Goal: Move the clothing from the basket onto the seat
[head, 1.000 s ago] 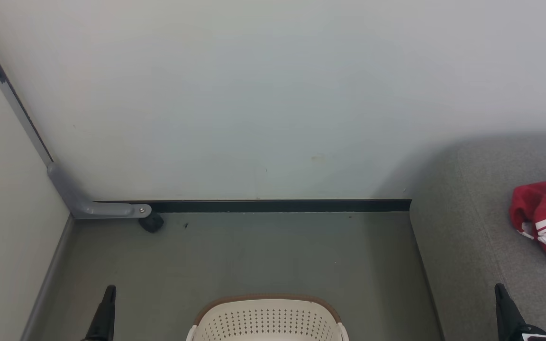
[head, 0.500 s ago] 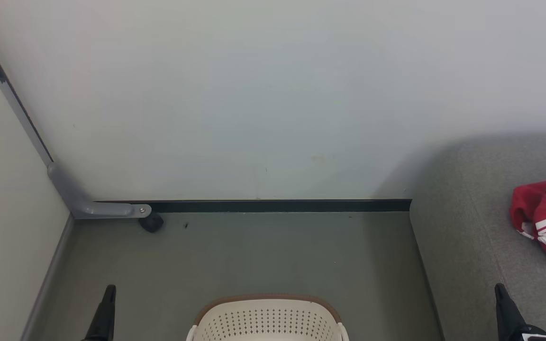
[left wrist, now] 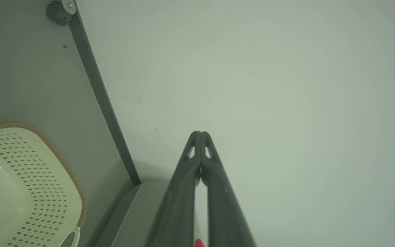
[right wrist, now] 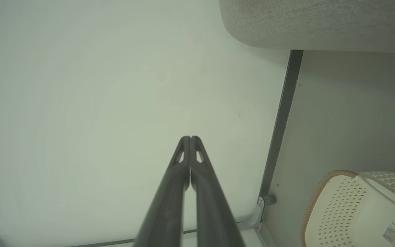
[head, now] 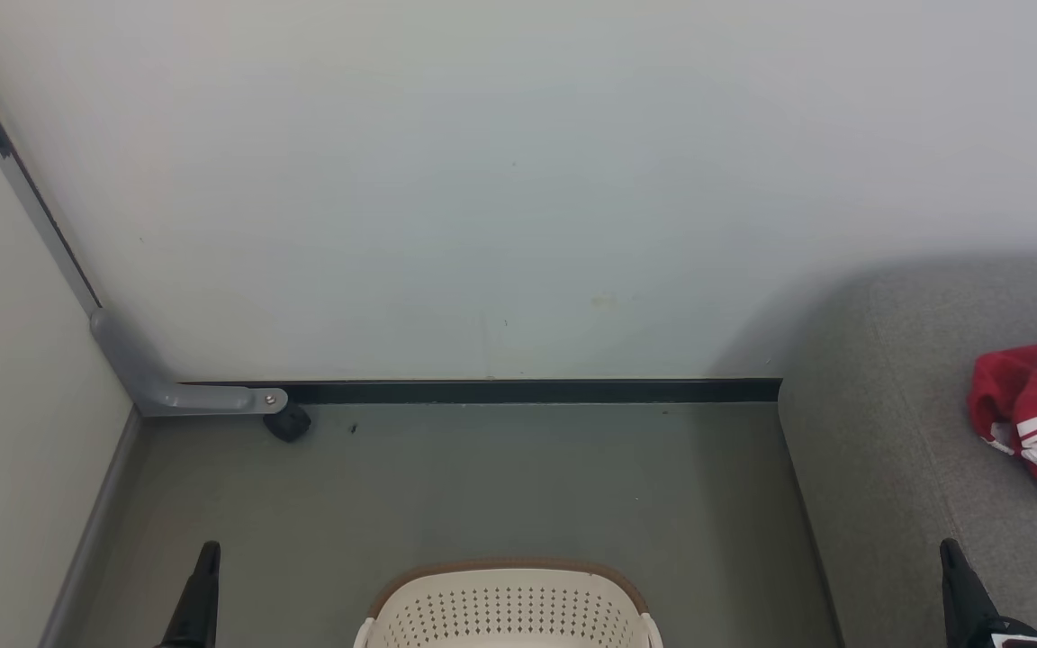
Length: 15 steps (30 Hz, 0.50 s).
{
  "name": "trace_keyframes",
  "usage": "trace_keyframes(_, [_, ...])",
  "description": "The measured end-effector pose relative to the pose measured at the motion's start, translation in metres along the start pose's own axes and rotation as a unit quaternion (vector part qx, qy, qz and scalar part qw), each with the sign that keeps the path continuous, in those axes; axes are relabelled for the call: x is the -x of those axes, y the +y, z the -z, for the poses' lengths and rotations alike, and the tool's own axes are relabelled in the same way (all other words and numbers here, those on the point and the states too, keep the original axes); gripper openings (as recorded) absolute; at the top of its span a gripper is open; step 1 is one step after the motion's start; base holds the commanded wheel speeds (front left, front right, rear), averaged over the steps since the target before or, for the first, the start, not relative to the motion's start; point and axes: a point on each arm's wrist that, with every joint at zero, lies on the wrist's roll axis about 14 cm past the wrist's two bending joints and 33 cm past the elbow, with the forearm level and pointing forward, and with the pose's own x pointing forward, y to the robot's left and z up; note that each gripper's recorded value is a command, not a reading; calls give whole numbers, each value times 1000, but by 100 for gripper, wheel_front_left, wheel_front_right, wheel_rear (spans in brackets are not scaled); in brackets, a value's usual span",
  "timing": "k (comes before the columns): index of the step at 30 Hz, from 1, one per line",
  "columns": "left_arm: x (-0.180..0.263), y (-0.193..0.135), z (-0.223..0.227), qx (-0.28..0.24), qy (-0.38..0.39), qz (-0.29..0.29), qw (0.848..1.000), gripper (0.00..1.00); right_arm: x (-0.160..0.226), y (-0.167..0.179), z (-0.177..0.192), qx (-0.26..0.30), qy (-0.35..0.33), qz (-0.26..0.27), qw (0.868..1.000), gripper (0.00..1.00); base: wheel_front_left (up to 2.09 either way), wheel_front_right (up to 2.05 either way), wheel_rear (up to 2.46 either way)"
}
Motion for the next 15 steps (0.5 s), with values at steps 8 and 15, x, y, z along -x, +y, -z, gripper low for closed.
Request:
trace_keyframes(8, [0,0,0,0,0,0,1000,0,0,0,0,0,0,0,1000,0,0,0,0])
trace_keyframes(15, [0,0,0,0,0,0,1000,0,0,0,0,0,0,0,1000,0,0,0,0])
